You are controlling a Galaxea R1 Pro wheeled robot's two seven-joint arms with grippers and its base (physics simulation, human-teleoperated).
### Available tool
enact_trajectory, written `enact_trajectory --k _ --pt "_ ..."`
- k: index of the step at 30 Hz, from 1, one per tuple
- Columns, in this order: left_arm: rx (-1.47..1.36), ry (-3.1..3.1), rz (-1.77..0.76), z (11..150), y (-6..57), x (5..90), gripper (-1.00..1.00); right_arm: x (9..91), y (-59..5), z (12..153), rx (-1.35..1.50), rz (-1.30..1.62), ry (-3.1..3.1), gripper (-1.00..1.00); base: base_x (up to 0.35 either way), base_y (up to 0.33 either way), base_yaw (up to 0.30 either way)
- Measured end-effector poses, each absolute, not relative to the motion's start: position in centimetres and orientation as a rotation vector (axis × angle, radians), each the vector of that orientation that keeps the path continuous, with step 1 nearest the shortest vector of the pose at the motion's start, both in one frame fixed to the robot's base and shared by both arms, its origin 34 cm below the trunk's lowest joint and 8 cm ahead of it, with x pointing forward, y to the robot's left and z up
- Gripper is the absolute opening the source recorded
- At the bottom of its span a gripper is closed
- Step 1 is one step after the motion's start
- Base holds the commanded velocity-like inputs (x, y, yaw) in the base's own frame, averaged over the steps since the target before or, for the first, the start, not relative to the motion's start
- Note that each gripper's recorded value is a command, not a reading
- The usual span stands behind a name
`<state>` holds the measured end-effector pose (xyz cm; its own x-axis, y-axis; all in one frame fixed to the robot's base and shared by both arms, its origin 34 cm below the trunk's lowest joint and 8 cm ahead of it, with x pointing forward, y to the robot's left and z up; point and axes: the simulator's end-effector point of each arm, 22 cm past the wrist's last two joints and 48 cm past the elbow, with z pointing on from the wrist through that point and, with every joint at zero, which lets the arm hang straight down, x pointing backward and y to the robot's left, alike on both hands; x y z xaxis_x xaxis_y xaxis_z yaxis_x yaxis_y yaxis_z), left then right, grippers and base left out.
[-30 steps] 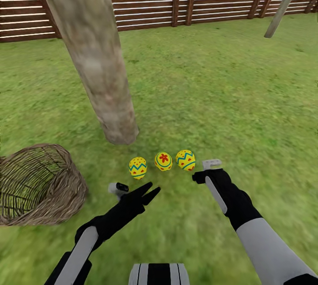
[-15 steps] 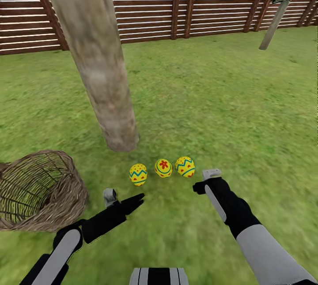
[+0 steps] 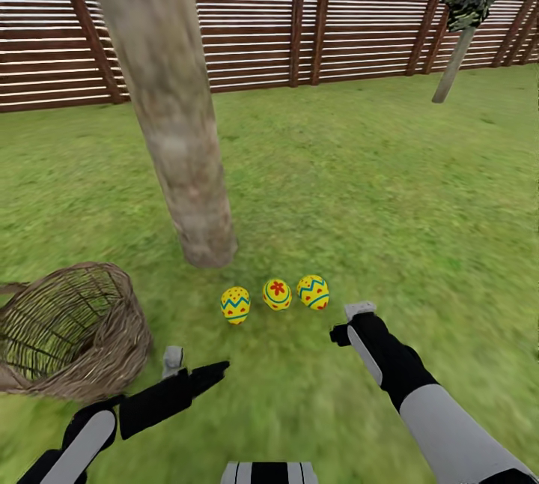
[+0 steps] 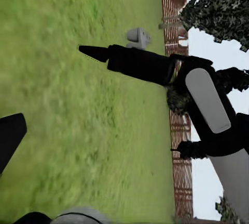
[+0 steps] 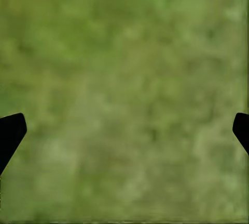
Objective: Take the three Easter eggs out of the wicker basket on the lawn in the garden, then place them on the lawn next to a single tree (choose any tree) so that all three eggs are next to the same tree and none are left in the basket.
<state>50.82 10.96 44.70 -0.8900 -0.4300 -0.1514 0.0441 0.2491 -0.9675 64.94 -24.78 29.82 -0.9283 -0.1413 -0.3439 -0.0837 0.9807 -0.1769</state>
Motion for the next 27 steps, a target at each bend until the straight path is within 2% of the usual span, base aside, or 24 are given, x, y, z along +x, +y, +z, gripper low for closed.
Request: enact_trajectory --k 4,7,17,20,27 --pt "-0.400 2.260 -1.639 40.6 11.2 48.5 1.00 63.8 -25.4 29.3 -0.162 -0.247 2.795 1.00 -0.317 0.066 0.000" --pt "-0.395 2.419 -1.518 35.7 12.8 45.8 1.00 62.3 -26.1 28.0 -0.156 -0.267 2.832 1.00 -0.335 0.073 0.000" --pt "-0.449 2.538 -1.364 32.1 16.5 43.7 1.00 57.3 -28.0 24.3 -0.129 -0.311 2.862 1.00 -0.329 0.039 0.000" --pt "-0.400 2.589 -1.253 31.0 18.7 43.2 1.00 56.4 -28.3 23.5 -0.106 -0.308 2.809 1.00 -0.095 0.001 0.000" --pt "-0.384 2.607 -1.192 32.1 20.5 43.6 1.00 55.4 -28.4 23.6 -0.142 -0.304 2.762 1.00 -0.012 0.000 0.000"
